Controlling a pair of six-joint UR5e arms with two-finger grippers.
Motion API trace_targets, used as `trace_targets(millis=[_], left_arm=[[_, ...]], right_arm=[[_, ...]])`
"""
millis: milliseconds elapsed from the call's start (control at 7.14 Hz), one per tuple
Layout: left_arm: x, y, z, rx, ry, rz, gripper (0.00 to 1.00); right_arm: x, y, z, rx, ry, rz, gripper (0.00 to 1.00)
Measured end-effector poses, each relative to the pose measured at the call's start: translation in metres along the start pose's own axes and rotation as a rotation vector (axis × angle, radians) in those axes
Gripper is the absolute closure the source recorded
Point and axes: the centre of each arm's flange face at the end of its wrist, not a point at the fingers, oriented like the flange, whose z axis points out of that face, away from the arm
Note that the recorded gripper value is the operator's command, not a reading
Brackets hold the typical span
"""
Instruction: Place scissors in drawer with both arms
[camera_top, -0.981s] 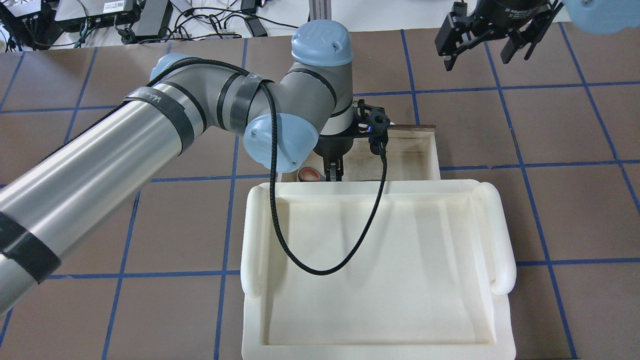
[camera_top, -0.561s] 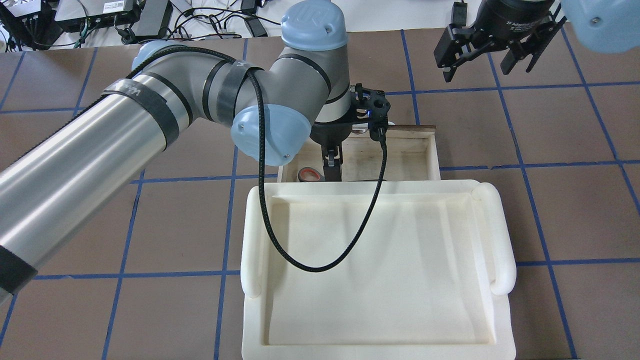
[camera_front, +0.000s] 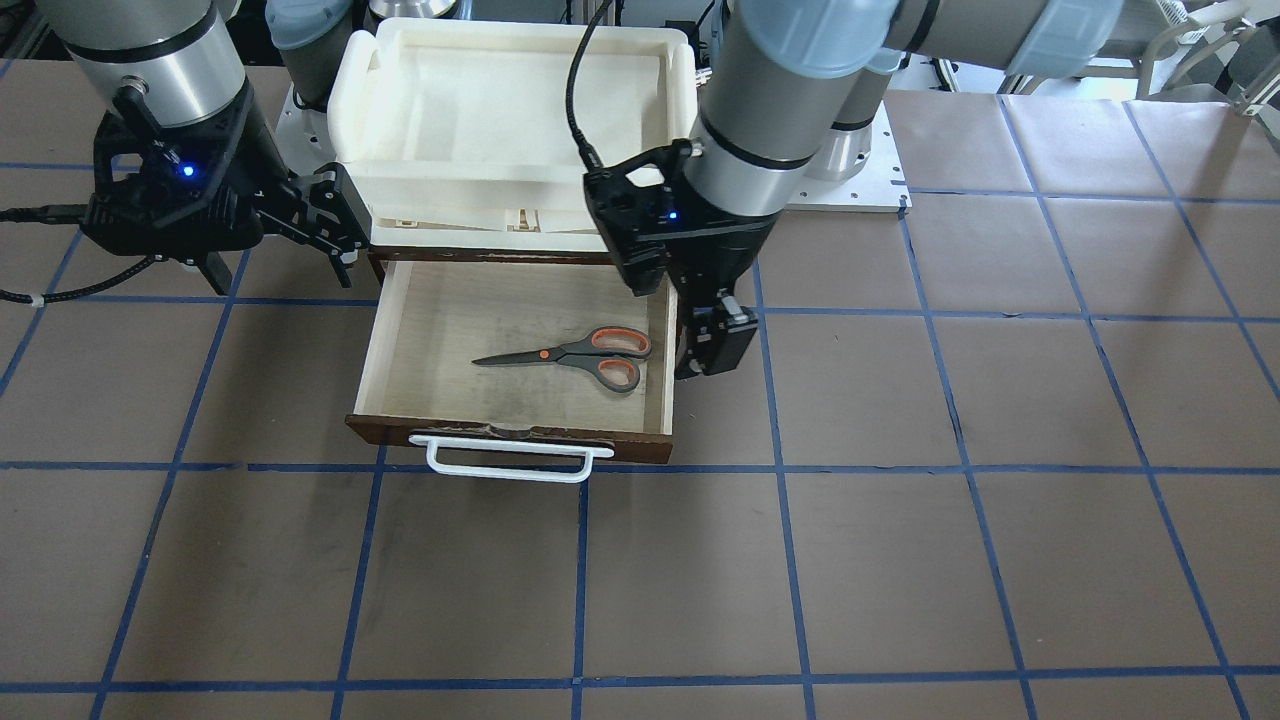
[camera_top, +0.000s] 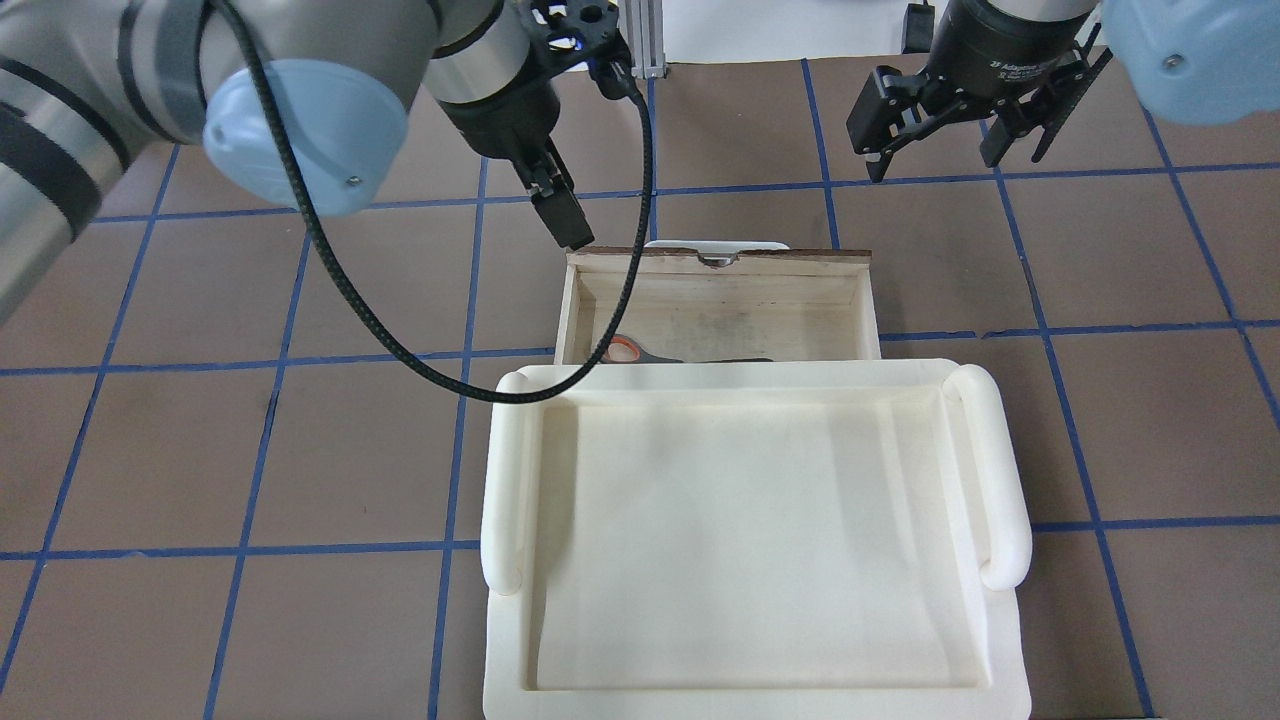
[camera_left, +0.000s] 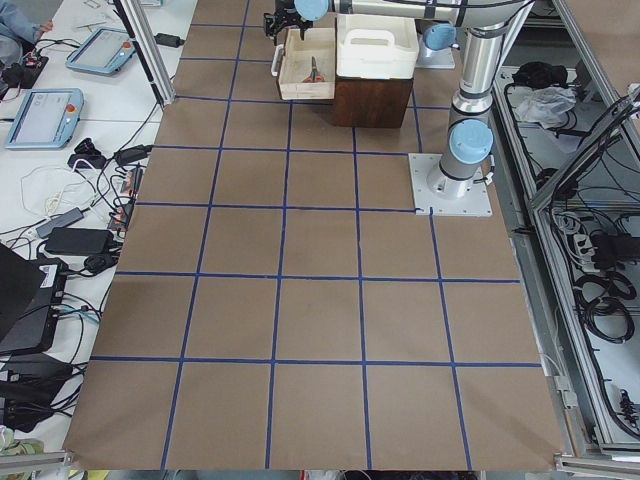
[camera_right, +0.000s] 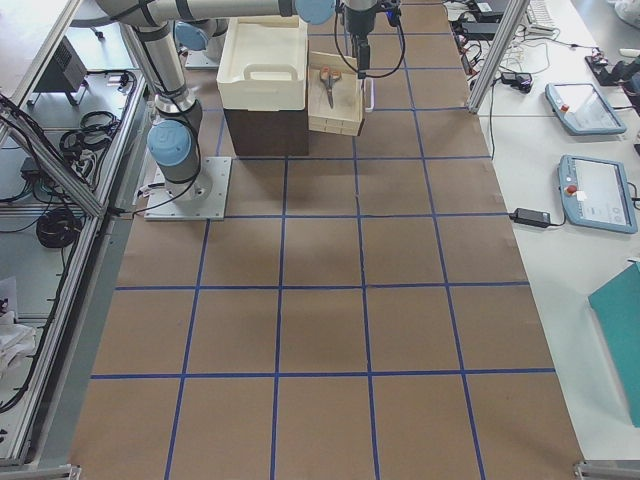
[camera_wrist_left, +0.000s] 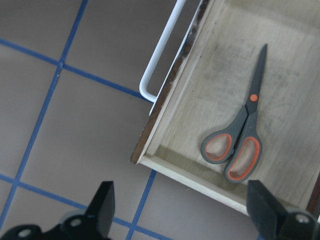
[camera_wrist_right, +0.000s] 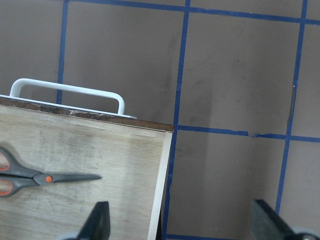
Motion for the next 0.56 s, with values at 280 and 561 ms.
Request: trace_targets(millis=[280,561], left_arm=[[-0.052,0.079,-0.024,-0.098,-0.095,-0.308,0.02],[-0.049,0.111,-0.039,-0.129,-0.130,-0.646,0.01]], right_arm=[[0.000,0.001,0.001,-0.009,0.006,0.002,0.00],[0.001,0.001,0.002,-0.016,0.008,0.003,0.00]])
